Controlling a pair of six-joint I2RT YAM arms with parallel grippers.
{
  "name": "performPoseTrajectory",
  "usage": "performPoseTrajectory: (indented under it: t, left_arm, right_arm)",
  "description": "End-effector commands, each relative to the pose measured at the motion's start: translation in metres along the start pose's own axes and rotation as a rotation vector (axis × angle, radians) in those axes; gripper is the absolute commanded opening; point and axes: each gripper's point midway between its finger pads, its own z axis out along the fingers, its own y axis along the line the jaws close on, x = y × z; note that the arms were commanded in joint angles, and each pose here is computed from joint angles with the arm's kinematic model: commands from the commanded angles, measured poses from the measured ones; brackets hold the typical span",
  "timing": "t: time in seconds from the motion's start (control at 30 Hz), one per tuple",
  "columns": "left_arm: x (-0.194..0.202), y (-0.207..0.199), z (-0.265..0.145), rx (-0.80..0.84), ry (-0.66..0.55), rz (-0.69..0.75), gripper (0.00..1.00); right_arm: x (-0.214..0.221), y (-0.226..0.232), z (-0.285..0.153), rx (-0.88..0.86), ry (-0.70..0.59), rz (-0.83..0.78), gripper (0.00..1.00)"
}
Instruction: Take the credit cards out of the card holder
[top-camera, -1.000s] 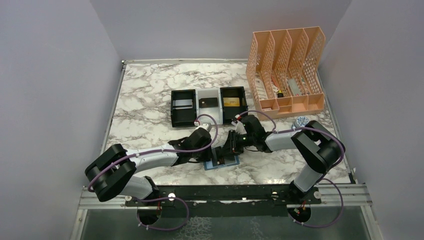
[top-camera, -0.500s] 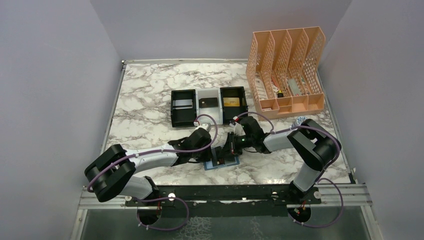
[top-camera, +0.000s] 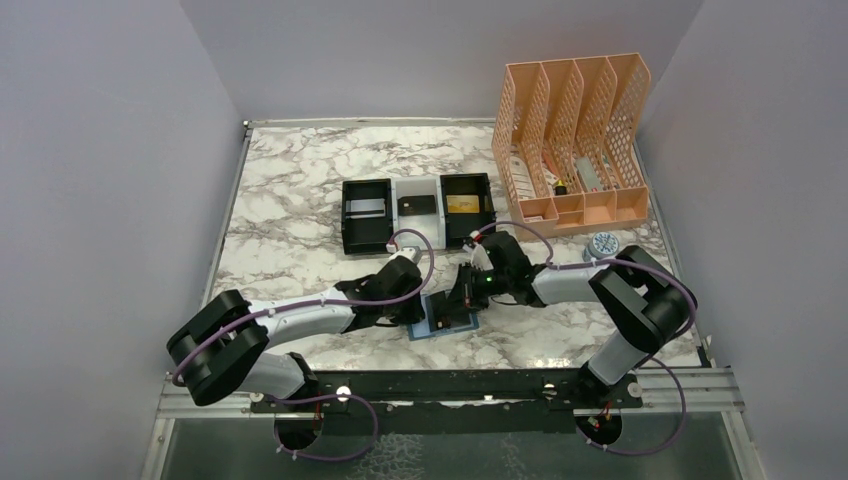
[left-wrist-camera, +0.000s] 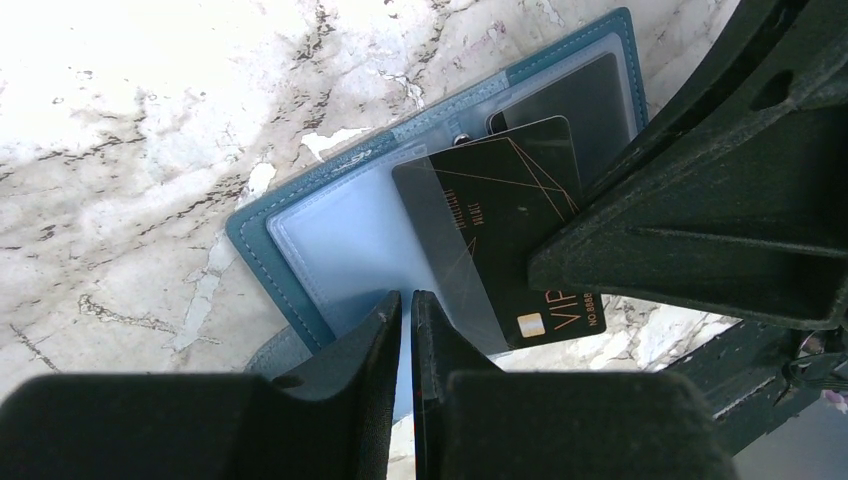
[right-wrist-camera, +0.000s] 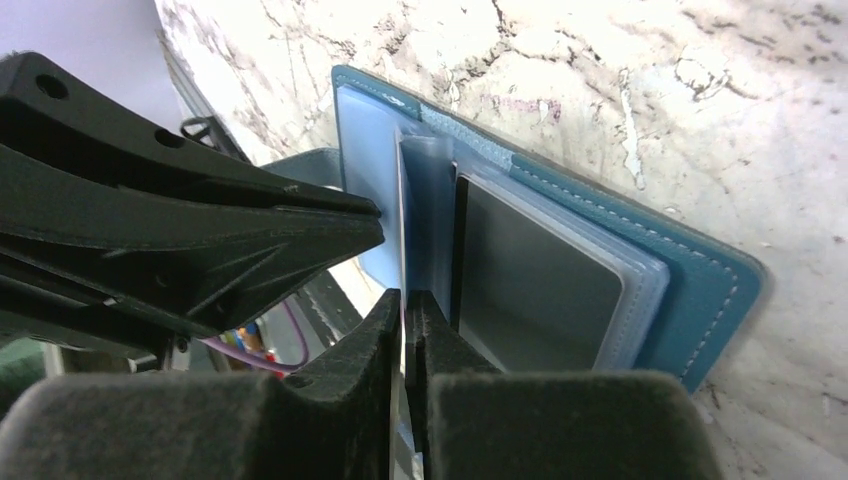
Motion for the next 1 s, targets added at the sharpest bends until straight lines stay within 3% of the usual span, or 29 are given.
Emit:
performPoseTrajectory:
  t: [0.0,0.1,0.17,0.33,0.6,0.8,0.97]
  left_arm:
    - [0.013,0.021,-0.002,-0.075,0.031,0.015,0.13]
    - [0.012,0.017,-0.002,-0.061,0.029,0.016,0.13]
    - [0.011,0.016,-0.003,-0.059,0.028,0.019,0.13]
    - [0.012,0.018,-0.002,-0.064,0.030,0.018,0.13]
    - [0.011,0.017,-0.001,-0.062,0.029,0.016,0.13]
    - [0.013,0.018,-0.002,-0.061,0.033,0.021,0.13]
    - [0.013,0.017,-0.001,-0.059,0.034,0.018,0.13]
  right_arm:
    - [-0.003,0.006,0.002,-0.016,-0.011,-0.014,0.14]
    - [0.000,0.007,0.004,-0.055,-0.009,0.010,0.25]
    - [-0.001,0.006,0.006,-0.047,-0.006,0.016,0.26]
    - [-0.003,0.008,0.008,-0.051,-0.003,0.007,0.14]
    - [-0.002,0.005,0.008,-0.047,-0.004,0.007,0.02]
    - [-0.004,0.006,0.009,-0.049,-0.014,0.005,0.21]
    - [-0.004,0.004,0.012,-0.049,-0.007,0.007,0.21]
